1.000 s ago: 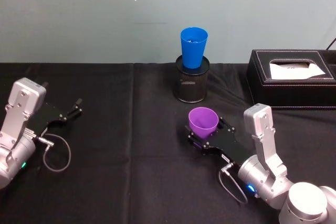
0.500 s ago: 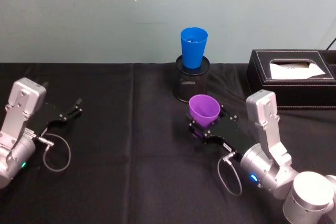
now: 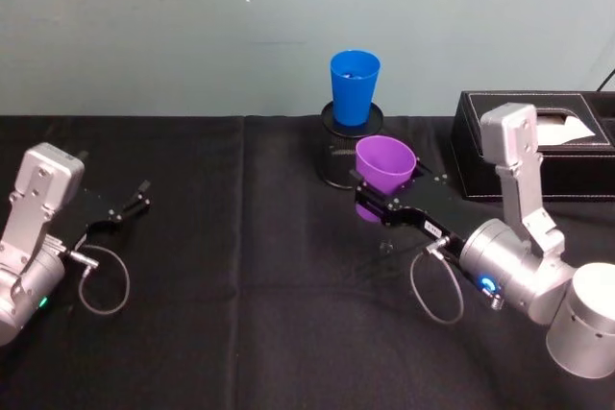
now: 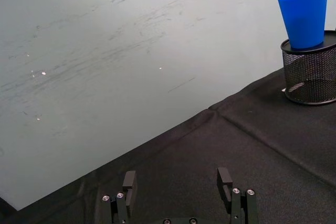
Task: Pick up one cup with a gripper and tap it against the other cup.
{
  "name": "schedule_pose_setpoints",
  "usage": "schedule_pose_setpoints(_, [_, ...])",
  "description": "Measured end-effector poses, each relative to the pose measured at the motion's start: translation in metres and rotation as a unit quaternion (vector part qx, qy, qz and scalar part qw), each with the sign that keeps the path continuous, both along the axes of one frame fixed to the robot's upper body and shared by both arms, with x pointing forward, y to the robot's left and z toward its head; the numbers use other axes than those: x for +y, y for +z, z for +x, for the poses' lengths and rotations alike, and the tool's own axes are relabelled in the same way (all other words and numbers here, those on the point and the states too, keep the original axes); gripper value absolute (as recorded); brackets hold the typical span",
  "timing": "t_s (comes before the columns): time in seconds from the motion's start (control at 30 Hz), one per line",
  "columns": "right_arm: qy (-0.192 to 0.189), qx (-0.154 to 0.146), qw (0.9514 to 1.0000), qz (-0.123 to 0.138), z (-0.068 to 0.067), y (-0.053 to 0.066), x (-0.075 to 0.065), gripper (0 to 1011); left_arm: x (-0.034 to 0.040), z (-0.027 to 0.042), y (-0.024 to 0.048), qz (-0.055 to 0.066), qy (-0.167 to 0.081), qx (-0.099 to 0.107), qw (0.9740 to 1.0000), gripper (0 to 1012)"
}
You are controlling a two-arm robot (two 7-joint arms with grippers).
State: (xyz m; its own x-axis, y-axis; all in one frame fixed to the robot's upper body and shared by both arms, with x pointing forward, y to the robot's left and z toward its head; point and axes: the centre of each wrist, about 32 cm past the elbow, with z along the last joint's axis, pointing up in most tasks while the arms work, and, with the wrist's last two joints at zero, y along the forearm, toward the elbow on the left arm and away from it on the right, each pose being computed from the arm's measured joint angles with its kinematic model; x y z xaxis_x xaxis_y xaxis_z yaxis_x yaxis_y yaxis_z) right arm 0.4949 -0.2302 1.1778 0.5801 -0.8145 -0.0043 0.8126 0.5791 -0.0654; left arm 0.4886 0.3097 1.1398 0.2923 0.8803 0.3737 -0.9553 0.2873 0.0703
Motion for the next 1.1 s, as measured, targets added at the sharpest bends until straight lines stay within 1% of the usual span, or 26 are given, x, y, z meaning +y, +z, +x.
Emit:
schedule_pose_setpoints(0.2, [0.009,0.009,0.9999,0.002,0.001,0.012,-0.003,715,0.0000,0.0000,0.0000,0.000,0.000,0.000,1.0000,1000])
schedule_pose_setpoints(0.4, [0.016,0.013,0.9998,-0.007,0.002,0.017,-0.002,715,0.0000,0.0000,0.0000,0.000,0.000,0.000,1.0000,1000])
schedule_pose_setpoints(0.5, [0.016,0.012,0.9997,-0.010,0.002,0.018,-0.003,716,0.0000,0.0000,0.0000,0.000,0.000,0.000,1.0000,1000])
schedule_pose_setpoints(1.1, [0.016,0.013,0.9998,-0.008,0.002,0.017,-0.002,715,0.0000,0.0000,0.0000,0.000,0.000,0.000,1.0000,1000])
